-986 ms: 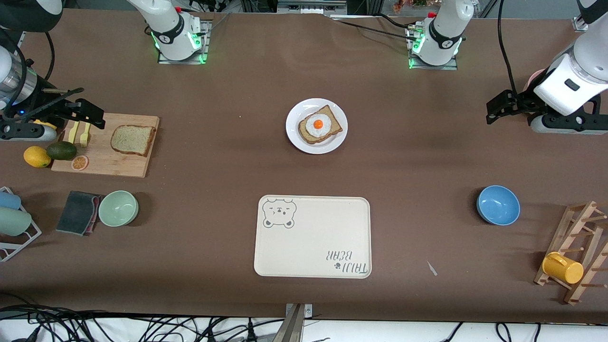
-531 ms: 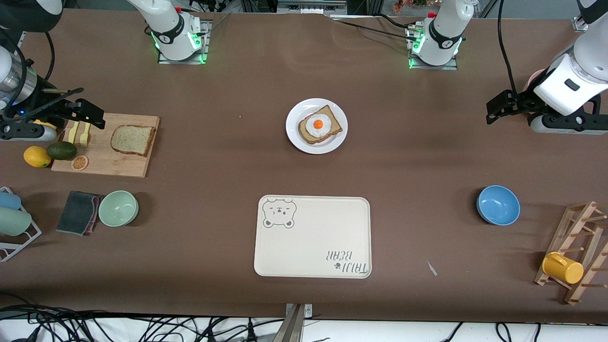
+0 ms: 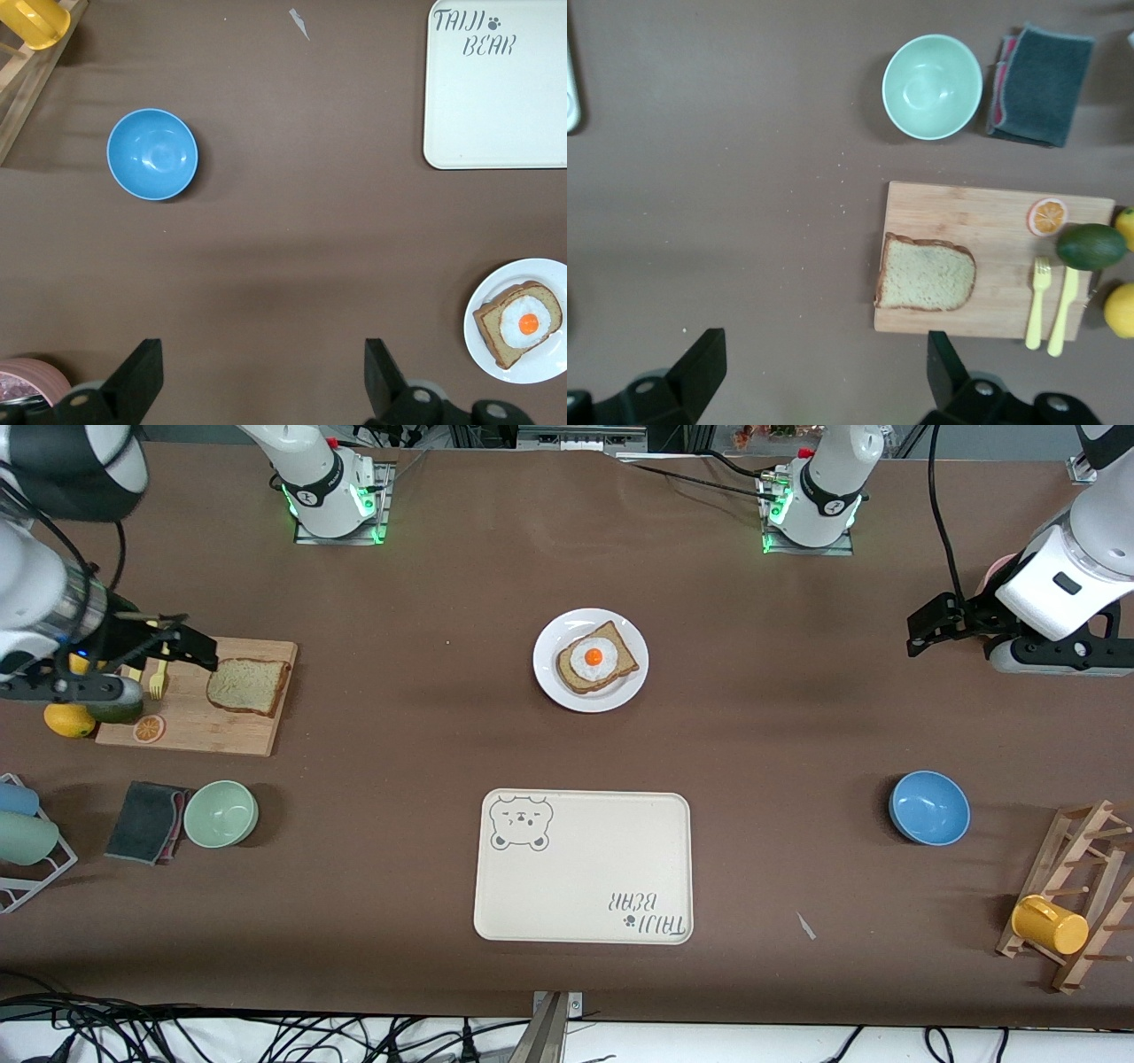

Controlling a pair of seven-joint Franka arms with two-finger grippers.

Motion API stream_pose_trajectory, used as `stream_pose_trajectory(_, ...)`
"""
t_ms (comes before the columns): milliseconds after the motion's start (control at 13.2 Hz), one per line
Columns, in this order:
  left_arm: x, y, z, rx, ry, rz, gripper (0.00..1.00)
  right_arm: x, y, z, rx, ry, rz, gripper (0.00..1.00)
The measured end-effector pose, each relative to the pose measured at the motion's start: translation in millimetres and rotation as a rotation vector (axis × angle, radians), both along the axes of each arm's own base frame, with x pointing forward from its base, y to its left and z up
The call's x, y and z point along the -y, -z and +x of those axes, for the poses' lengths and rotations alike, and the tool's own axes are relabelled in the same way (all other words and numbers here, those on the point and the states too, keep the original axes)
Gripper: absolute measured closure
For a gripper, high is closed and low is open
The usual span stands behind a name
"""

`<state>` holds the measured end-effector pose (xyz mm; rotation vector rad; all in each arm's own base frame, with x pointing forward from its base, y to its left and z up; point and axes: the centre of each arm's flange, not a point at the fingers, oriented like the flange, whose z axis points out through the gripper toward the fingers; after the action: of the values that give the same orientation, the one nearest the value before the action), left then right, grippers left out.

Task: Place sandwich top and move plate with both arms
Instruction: 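Reach the right gripper down to the bread slice on the cutting board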

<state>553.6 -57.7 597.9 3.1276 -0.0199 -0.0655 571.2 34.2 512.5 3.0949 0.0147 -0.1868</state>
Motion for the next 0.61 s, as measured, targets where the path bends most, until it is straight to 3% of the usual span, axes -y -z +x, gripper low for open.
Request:
stream_pose_trajectory(303, 0.0, 0.0, 0.0, 0.0, 0.0, 0.0, 0.0, 2.5, 85.0, -9.7, -0.029, -0.035, -0.054, 0.0)
stream_pose_trajectory(607, 0.0, 0.0, 0.0, 0.0, 0.0, 0.0, 0.0, 5.0, 172.5, -37.5, 0.002, -0.084, -0.094, 0.0)
